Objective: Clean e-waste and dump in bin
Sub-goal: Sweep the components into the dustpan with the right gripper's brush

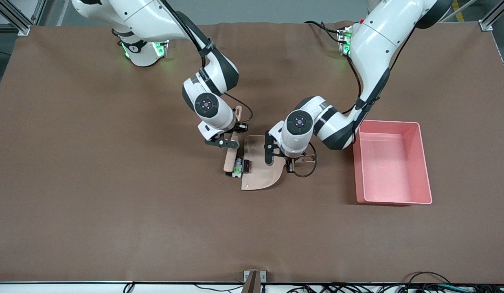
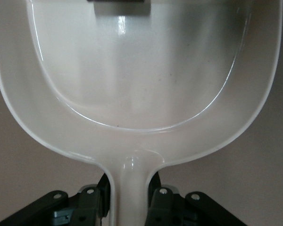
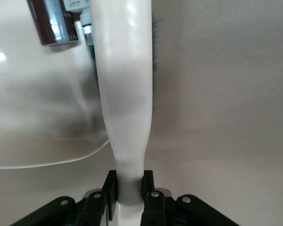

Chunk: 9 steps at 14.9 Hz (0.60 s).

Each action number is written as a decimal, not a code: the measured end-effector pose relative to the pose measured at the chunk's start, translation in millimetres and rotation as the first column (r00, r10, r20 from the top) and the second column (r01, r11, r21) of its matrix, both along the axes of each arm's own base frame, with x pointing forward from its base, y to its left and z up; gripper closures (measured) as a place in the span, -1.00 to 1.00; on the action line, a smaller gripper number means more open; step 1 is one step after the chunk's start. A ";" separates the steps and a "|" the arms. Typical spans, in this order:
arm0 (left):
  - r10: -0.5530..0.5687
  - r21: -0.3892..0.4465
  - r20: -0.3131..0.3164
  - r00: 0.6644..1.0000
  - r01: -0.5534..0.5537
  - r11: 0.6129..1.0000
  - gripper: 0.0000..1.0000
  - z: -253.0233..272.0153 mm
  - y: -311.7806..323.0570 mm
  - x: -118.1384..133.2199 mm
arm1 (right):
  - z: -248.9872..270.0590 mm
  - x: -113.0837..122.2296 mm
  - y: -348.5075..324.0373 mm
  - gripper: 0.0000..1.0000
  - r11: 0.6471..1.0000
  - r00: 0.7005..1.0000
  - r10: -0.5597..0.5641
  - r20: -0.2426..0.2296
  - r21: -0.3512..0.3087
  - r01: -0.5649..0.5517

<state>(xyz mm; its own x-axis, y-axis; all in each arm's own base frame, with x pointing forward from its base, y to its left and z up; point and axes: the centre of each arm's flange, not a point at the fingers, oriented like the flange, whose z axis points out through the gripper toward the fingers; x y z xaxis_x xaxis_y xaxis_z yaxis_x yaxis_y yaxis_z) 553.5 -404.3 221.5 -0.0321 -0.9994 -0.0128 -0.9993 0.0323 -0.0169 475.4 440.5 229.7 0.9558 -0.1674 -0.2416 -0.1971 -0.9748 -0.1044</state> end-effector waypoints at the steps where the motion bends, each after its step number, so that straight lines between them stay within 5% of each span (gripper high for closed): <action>1: 0.005 0.001 -0.001 1.000 -0.005 1.000 0.34 -0.1 -0.4 -0.4 | 4.8 4.1 8.5 0.48 1.000 1.000 -0.012 -0.004 0.002 0.012; 5: 0.011 -0.002 0.000 1.000 -0.011 1.000 0.34 -0.2 -3.2 -0.1 | 25.1 8.4 47.3 0.48 0.998 0.998 -0.061 0.001 0.019 0.061; 9: 0.021 -0.004 0.001 1.000 -0.021 1.000 0.34 -0.4 -3.2 2.1 | 46.2 10.3 56.6 0.48 0.996 0.995 -0.093 -0.047 -0.014 0.093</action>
